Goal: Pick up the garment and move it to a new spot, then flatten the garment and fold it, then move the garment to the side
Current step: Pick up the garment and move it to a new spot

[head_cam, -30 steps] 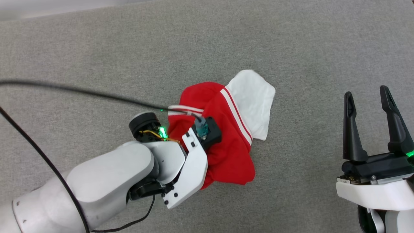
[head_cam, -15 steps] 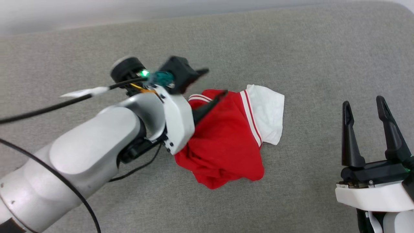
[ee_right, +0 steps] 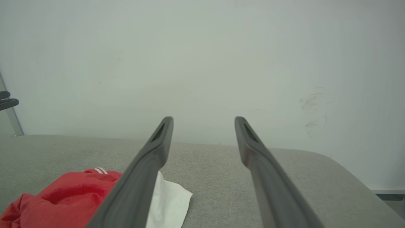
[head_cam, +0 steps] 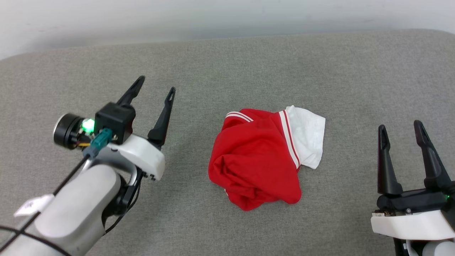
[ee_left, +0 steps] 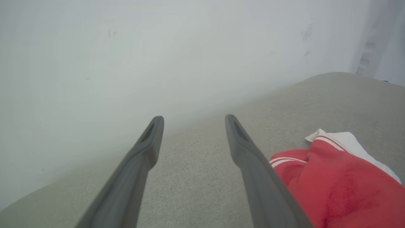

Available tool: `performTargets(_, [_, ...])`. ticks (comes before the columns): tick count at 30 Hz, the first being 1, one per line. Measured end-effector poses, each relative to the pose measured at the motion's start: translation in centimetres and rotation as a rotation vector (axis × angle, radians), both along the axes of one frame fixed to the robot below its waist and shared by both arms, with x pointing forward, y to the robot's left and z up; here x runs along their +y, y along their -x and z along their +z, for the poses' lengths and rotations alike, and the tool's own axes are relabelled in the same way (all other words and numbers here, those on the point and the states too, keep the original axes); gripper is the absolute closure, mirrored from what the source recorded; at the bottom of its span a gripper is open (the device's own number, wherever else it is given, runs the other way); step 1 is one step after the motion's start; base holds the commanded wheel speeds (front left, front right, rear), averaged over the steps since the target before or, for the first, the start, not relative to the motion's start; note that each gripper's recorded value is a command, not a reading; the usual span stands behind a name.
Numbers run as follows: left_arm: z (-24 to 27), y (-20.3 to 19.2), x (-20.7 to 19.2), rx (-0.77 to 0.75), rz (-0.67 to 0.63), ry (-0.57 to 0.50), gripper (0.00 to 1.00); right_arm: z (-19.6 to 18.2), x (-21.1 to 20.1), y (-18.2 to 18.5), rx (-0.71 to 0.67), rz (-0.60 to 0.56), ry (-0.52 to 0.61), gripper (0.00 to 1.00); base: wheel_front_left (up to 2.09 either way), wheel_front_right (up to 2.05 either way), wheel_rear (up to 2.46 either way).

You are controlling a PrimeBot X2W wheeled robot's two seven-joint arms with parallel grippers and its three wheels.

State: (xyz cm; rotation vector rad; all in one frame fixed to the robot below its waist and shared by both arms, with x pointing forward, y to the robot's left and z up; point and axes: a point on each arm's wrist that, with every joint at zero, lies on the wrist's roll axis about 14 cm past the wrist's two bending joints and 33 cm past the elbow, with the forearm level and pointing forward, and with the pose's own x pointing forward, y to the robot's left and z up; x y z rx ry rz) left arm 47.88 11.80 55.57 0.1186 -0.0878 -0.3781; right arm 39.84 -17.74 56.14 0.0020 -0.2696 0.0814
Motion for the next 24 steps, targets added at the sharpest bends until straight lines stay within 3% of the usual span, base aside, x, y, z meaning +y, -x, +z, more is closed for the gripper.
performTargets(9, [0.6,3.6,3.9,-0.119,0.257,0.010,0.00,0.0,0.2,0.6,0.004,0.005,-0.003,0.00,0.00,0.00,0.00])
performTargets(24, [0.1,10.0,6.4,-0.176,0.462,0.044,0.00,-0.4,-0.7,2.5,0.024,-0.019,-0.011,0.00,0.00,0.00,0.00])
